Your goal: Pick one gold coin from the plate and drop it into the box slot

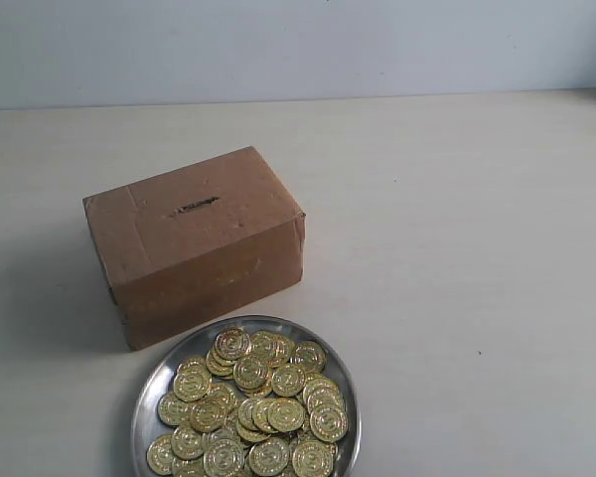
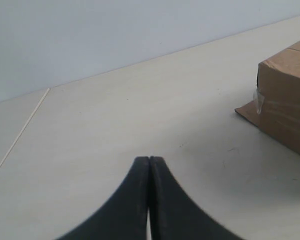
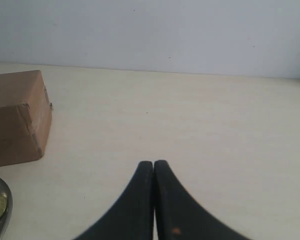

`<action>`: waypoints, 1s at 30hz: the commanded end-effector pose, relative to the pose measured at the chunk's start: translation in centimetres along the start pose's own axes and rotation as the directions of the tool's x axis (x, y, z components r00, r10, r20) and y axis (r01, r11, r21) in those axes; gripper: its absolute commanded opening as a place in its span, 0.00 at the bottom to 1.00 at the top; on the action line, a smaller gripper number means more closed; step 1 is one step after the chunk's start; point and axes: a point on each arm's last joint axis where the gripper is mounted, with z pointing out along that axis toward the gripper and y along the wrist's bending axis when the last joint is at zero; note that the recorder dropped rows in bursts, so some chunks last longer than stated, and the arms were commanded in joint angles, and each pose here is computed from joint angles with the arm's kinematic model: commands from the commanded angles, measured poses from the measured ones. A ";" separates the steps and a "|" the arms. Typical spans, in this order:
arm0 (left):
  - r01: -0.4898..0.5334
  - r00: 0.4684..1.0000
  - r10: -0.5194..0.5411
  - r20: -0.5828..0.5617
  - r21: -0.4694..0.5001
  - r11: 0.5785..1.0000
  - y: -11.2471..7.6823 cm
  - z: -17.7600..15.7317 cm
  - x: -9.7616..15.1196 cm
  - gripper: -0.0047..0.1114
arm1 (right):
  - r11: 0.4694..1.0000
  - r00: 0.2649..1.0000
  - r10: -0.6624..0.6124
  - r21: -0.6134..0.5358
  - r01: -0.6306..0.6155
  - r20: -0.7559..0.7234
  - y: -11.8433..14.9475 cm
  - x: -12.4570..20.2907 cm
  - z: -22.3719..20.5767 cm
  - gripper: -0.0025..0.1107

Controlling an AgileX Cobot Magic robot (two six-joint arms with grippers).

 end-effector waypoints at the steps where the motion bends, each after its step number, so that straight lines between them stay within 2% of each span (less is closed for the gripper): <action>1: 0.006 1.000 -0.006 0.005 -0.004 1.000 0.0 0.0 0.0 0.04 | 1.000 1.000 0.002 0.002 -0.002 0.014 0.0 0.0 0.0 0.02; 30: 0.006 1.000 -0.006 -0.005 0.001 1.000 0.0 0.0 0.1 0.04 | 1.000 1.000 0.000 0.004 -0.001 0.022 0.0 -0.1 0.0 0.02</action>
